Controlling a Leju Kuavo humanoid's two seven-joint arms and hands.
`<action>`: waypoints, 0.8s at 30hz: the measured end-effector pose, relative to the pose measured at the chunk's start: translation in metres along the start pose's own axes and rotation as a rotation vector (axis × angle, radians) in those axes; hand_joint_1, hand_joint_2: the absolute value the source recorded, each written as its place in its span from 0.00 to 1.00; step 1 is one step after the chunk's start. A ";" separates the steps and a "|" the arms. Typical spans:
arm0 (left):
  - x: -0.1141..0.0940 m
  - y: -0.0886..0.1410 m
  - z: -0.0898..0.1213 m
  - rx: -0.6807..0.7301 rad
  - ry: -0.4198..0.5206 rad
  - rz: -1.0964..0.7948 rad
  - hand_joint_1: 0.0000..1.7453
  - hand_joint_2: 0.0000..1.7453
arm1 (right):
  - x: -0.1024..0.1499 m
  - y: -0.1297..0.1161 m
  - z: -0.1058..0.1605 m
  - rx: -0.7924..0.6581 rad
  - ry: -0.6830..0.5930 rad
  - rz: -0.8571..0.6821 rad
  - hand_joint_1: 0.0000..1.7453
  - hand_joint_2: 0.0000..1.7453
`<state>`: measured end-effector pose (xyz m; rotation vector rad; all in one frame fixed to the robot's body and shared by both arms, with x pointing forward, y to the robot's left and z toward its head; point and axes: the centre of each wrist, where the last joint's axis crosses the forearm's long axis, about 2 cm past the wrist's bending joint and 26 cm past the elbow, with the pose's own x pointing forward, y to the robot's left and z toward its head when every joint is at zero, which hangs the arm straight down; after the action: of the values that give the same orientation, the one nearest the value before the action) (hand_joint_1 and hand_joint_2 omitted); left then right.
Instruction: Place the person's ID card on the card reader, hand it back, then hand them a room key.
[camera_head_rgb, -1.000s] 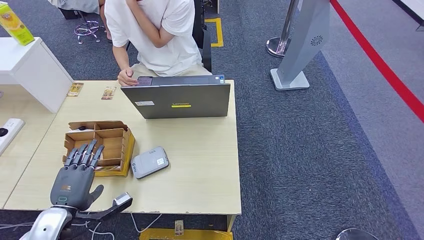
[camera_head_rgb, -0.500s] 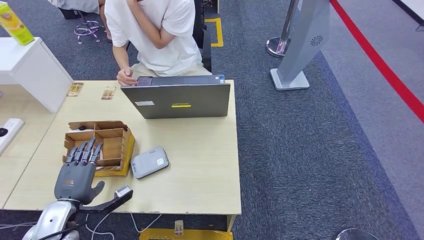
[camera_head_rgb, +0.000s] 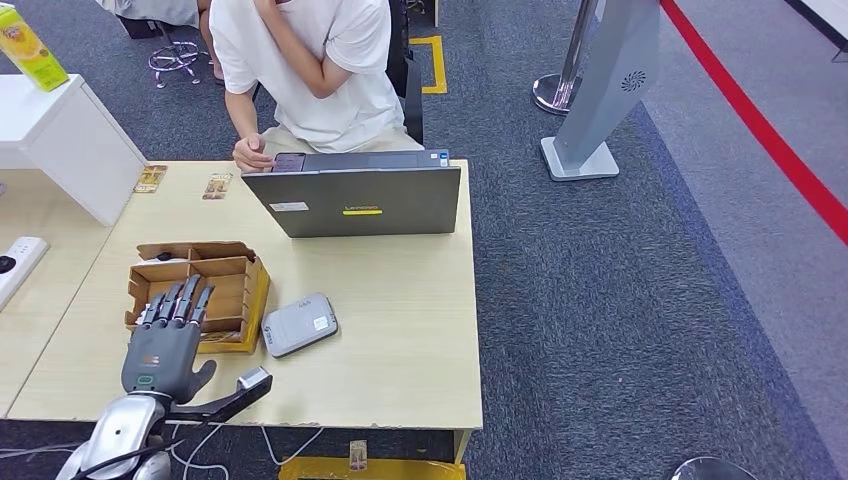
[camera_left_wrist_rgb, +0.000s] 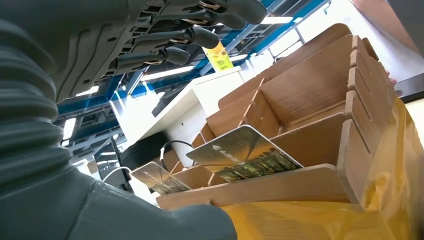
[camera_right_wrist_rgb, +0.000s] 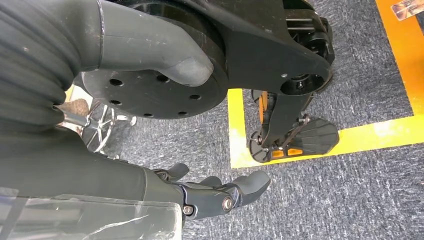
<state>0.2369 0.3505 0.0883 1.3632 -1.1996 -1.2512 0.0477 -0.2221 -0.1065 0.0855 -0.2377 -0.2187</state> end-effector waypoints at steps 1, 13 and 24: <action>0.000 -0.001 0.000 0.000 0.002 0.001 0.00 1.00 | 0.000 0.000 0.000 0.000 0.000 0.001 0.00 1.00; -0.007 -0.008 0.002 -0.014 0.039 0.002 0.00 1.00 | 0.000 0.000 0.000 0.002 0.004 0.015 0.00 1.00; -0.010 -0.010 0.002 -0.016 0.054 0.002 0.00 1.00 | 0.000 0.000 0.000 0.002 0.006 0.018 0.00 1.00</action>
<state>0.2357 0.3616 0.0792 1.3753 -1.1506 -1.2128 0.0476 -0.2220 -0.1065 0.0859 -0.2329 -0.1999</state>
